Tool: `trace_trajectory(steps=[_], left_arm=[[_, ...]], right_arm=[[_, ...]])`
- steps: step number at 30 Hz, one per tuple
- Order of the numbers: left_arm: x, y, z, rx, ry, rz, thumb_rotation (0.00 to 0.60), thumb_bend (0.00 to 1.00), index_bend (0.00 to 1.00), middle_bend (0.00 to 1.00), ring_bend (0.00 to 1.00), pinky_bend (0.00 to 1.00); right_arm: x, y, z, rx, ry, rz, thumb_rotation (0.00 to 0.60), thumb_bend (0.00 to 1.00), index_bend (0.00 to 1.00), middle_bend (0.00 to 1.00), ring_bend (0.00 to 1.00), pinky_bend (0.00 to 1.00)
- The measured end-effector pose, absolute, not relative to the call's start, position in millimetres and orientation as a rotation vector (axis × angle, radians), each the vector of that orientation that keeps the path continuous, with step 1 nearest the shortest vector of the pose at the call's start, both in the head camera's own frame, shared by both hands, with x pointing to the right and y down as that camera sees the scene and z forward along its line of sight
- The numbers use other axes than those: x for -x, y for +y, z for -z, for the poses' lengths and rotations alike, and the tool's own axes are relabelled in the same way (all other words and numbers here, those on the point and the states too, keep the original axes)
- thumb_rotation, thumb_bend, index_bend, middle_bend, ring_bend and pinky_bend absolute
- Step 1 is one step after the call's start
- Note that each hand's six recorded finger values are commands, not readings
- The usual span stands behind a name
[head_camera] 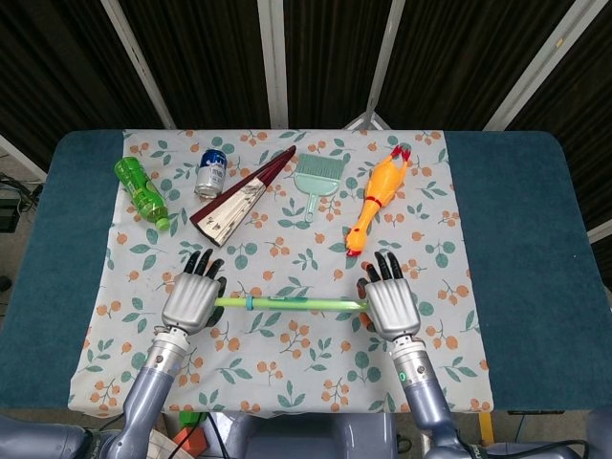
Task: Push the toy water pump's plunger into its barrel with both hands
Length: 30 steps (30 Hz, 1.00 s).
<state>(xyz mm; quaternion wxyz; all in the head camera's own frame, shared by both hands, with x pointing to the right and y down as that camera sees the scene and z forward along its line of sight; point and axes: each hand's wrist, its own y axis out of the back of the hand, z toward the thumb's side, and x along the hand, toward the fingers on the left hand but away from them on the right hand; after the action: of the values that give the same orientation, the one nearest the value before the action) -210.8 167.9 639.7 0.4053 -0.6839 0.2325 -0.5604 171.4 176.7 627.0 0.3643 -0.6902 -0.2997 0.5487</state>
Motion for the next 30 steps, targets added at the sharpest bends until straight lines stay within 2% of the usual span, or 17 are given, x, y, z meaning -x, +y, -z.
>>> trace_trajectory(steps=[15, 20, 21, 23, 24, 28, 30], left_arm=[[205, 171, -642, 1.738, 0.602, 1.417, 0.600, 0.53, 0.65, 0.13, 0.00, 0.07], [202, 173, -644, 1.745, 0.604, 1.416, 0.600, 0.50, 0.59, 0.10, 0.00, 0.07], [202, 173, -644, 1.746, 0.603, 1.418, 0.600, 0.48, 0.55, 0.08, 0.00, 0.06], [203, 174, -645, 1.744, 0.597, 1.420, 0.600, 0.41, 0.45, 0.04, 0.00, 0.05], [203, 175, -645, 1.742, 0.595, 1.421, 0.600, 0.38, 0.41, 0.03, 0.00, 0.05], [208, 174, -645, 1.737, 0.594, 1.433, 0.600, 0.28, 0.29, 0.02, 0.00, 0.03], [213, 173, -644, 1.732, 0.597, 1.441, 0.600, 0.23, 0.25, 0.01, 0.00, 0.02]], right_arm=[[-164, 183, -630, 1.802, -0.773, -1.407, 0.600, 0.31, 0.77, 0.24, 0.00, 0.00], [-163, 183, -630, 1.806, -0.775, -1.407, 0.600, 0.31, 0.75, 0.24, 0.00, 0.00], [-163, 183, -630, 1.805, -0.776, -1.407, 0.600, 0.31, 0.72, 0.24, 0.00, 0.00], [-164, 183, -629, 1.805, -0.777, -1.409, 0.600, 0.31, 0.53, 0.19, 0.00, 0.00], [-164, 183, -630, 1.803, -0.776, -1.411, 0.600, 0.31, 0.41, 0.14, 0.00, 0.00], [-169, 184, -631, 1.798, -0.760, -1.436, 0.600, 0.31, 0.10, 0.03, 0.00, 0.00], [-174, 184, -633, 1.792, -0.746, -1.459, 0.600, 0.31, 0.02, 0.00, 0.00, 0.00]])
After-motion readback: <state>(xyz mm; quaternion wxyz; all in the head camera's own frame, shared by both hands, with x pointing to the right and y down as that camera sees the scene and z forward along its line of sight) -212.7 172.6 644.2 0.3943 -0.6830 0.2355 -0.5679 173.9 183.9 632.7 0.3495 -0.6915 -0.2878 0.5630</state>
